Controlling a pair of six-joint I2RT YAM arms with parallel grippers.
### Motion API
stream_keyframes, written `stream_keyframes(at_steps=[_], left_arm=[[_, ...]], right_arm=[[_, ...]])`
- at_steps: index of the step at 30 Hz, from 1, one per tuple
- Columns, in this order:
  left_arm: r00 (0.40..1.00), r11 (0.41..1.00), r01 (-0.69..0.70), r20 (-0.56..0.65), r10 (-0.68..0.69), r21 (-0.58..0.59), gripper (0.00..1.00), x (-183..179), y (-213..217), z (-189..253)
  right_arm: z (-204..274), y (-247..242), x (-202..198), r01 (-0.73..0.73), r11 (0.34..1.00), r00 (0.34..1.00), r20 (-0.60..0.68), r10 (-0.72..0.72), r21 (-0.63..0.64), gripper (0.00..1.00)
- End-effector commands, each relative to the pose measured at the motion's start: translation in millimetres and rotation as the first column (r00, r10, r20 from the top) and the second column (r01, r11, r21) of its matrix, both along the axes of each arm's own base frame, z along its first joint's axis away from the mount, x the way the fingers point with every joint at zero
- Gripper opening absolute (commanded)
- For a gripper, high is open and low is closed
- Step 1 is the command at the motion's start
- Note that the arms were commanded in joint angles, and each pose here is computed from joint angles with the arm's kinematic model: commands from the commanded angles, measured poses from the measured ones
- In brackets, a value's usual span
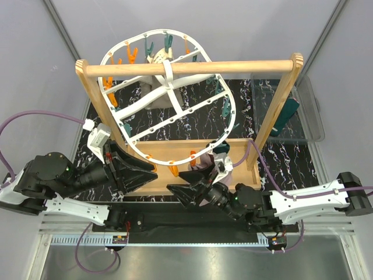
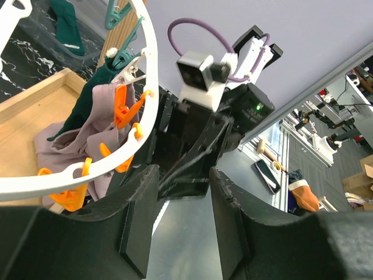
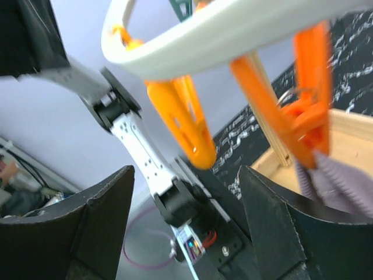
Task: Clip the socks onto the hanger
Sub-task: Open the clamp at the hanger.
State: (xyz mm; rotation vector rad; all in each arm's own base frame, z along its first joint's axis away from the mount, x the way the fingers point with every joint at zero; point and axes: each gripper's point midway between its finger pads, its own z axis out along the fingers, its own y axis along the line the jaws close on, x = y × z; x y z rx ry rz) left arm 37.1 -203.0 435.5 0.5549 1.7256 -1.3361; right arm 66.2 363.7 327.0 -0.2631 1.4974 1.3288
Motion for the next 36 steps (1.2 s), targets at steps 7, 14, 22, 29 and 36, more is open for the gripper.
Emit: stream_keyframes(at_steps=[7, 14, 22, 29, 36], left_arm=[[0.999, 0.992, 0.03, -0.044, -0.025, 0.125, 0.4, -9, -9, -30], [0.993, 0.98, -0.049, -0.1, 0.07, 0.193, 0.38, 0, -11, -58], [0.927, 0.925, -0.296, -0.161, 0.338, 0.237, 0.6, 32, -9, -84], [0.886, 0.889, -0.412, -0.14, 0.442, 0.197, 0.69, 49, -14, -80], [0.912, 0.921, -0.377, -0.134, 0.387, 0.095, 0.54, 45, -32, -69]], right_arm=[[54, -31, 23, 0.151, 0.969, 0.988, -0.017, -0.151, 0.196, 0.8], [51, -32, 24, 0.161, 0.97, 0.987, -0.021, -0.16, 0.183, 0.79], [40, -44, 26, 0.163, 0.973, 0.987, -0.026, -0.161, 0.166, 0.7], [35, -60, 26, 0.161, 0.97, 0.987, -0.047, -0.155, 0.18, 0.66], [34, -63, 26, 0.16, 0.969, 0.987, -0.047, -0.154, 0.187, 0.66]])
